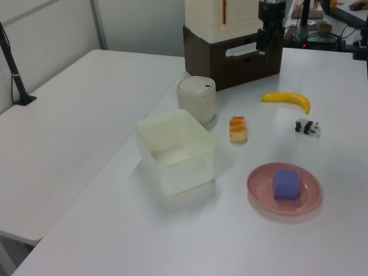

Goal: Slide the drawer open
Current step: 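Move the gripper toward the white handle of the brown drawer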

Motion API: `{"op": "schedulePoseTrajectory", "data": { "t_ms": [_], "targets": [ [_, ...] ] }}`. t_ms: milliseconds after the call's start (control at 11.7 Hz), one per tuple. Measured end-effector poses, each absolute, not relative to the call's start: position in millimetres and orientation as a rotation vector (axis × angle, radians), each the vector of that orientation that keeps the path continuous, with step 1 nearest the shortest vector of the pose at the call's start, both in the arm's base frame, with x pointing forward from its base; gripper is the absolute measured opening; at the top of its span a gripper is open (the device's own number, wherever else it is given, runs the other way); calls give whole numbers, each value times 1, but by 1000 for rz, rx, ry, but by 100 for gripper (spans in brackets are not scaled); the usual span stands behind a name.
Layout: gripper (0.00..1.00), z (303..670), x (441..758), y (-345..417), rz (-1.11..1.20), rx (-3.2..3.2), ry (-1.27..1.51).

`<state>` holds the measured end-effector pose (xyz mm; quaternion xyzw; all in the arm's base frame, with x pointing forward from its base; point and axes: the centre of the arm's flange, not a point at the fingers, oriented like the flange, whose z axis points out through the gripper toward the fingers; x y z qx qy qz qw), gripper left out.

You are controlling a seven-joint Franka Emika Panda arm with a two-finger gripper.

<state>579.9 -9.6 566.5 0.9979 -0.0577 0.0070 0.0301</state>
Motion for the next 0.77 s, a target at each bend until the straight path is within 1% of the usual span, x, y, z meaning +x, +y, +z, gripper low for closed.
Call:
{"op": "schedulePoseTrajectory", "data": {
  "t_ms": [770],
  "targets": [
    [100,566,580,-10,21,3077,-164]
  ]
}}
